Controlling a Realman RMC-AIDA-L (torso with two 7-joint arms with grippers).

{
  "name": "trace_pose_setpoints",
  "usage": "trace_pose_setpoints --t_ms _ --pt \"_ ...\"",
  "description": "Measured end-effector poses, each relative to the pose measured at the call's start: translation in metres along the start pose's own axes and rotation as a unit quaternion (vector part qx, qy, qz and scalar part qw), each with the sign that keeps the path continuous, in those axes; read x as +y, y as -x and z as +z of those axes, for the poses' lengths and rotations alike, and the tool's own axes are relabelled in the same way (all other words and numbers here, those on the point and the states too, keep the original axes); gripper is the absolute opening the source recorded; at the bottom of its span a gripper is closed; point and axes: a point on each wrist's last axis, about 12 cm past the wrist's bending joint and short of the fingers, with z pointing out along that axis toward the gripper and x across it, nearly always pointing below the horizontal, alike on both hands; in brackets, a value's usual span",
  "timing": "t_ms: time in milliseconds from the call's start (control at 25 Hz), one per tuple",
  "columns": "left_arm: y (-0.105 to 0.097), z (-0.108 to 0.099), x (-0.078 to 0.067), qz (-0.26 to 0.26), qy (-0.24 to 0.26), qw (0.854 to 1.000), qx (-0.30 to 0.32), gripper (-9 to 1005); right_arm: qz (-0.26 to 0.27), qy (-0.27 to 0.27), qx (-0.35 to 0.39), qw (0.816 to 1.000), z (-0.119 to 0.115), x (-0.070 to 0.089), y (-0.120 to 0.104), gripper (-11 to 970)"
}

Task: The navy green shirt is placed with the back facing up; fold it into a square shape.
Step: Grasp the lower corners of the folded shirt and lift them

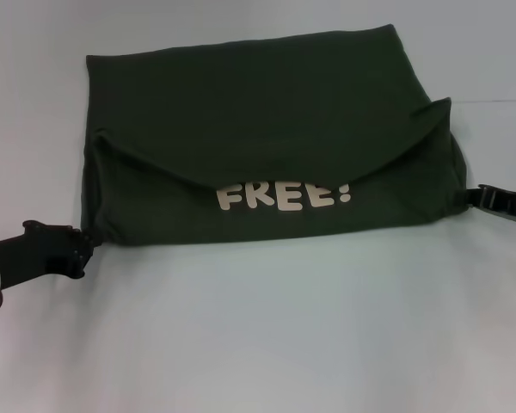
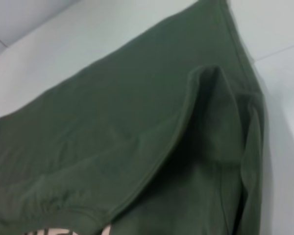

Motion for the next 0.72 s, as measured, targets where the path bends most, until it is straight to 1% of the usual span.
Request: trace_pose_setpoints --t_ms 120,160,280,560,720 --pt "0.0 -0.004 0.0 -0.014 -0.006 1.0 -0.003 -1 0.002 0.018 -0.009 1.0 -0.009 -0.005 -0.005 20" --pt "-0.002 -0.011 -0.001 -0.034 -0.017 0.999 -0.006 -2 0.0 0.027 -0.013 1.0 -0.013 -0.007 -0.008 21" --pt "-0.004 -0.021 -0.003 -0.053 -0.031 0.998 -0.01 -2 -0.003 0.051 -0.024 0.998 -0.028 -0.013 -0.018 21" --pt "-0.018 -0.053 -0.016 -0.097 -0.095 0.991 -0.019 -2 -0.012 0.102 -0.031 0.994 -0.075 -0.027 -0.05 20" --pt "-0.027 -0.071 -0.024 -0.114 -0.132 0.984 -0.021 -1 -0.011 0.12 -0.043 0.992 -0.104 -0.036 -0.073 20"
